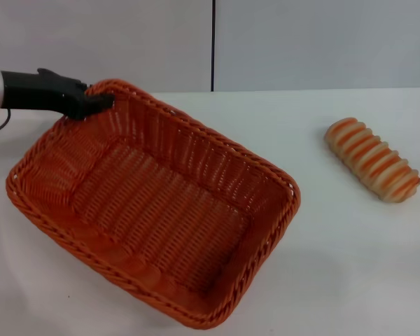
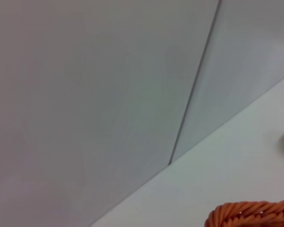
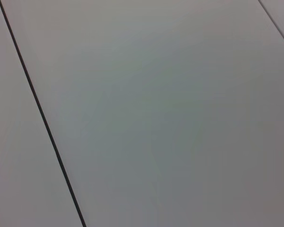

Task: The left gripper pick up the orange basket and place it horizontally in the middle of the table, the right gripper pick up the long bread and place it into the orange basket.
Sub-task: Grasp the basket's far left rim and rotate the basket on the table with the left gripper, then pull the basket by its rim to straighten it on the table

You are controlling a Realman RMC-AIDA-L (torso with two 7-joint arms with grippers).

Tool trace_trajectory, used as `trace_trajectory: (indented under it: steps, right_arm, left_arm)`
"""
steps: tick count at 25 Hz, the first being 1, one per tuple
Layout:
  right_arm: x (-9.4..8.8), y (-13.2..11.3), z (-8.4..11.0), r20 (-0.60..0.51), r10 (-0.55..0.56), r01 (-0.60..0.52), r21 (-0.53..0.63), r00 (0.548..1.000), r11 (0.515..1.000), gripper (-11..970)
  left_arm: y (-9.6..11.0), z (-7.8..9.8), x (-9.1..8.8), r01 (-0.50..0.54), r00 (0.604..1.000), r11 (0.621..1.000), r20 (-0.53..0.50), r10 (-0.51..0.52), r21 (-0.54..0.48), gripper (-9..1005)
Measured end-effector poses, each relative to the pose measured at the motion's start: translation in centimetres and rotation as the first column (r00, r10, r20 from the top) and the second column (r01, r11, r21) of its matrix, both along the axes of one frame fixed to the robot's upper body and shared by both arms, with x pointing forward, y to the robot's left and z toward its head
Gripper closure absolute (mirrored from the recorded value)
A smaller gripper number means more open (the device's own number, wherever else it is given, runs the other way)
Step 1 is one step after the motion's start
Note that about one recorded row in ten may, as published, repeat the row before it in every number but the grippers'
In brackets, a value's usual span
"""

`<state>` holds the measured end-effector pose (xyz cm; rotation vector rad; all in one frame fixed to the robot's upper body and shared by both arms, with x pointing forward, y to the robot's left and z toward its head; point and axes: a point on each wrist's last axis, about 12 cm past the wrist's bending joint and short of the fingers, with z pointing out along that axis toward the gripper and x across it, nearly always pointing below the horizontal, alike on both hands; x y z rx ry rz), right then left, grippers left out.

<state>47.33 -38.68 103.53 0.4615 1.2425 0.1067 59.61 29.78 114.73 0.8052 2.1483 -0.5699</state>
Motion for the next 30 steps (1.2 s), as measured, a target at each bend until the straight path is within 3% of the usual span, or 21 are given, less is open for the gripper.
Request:
trace_trajectory:
  steps: [6,10,16,20,23,30]
  right_arm:
    - [0.1,0.0,-0.1,-0.008,-0.002,0.002,0.003,1.000,1.000,370]
    - [0.3,0.0,-0.1,-0.018,-0.001,0.002,0.007,1.000,1.000,368]
    - [0.5,-0.1,0.0,-0.014,0.000,0.000,0.003,1.000,1.000,365]
    - [0.5,-0.1,0.0,-0.014,0.000,0.000,0.003,1.000,1.000,363]
    - [0.5,-0.1,0.0,-0.015,0.000,0.000,0.003,1.000,1.000,361]
    - [0.4,-0.2,-0.2,-0.025,-0.004,0.004,0.007,1.000,1.000,358]
  left_arm:
    - [1.0,0.9,-1.0,-0.018,0.999,0.996,0.033,0.021,-0.083,788]
    - [2.0,1.6,-1.8,-0.055,0.997,0.980,0.045,0.065,-0.193,805]
    - [2.5,2.2,-2.0,-0.109,0.993,0.964,0.020,0.117,-0.242,806]
    - [3.6,3.0,-2.5,-0.232,0.972,0.894,-0.067,0.223,-0.383,806]
    - [4.4,2.8,-2.8,-0.285,0.958,0.866,-0.101,0.268,-0.410,806]
    - [5.7,-0.1,-4.3,-0.395,0.919,0.804,-0.194,0.344,-0.444,807]
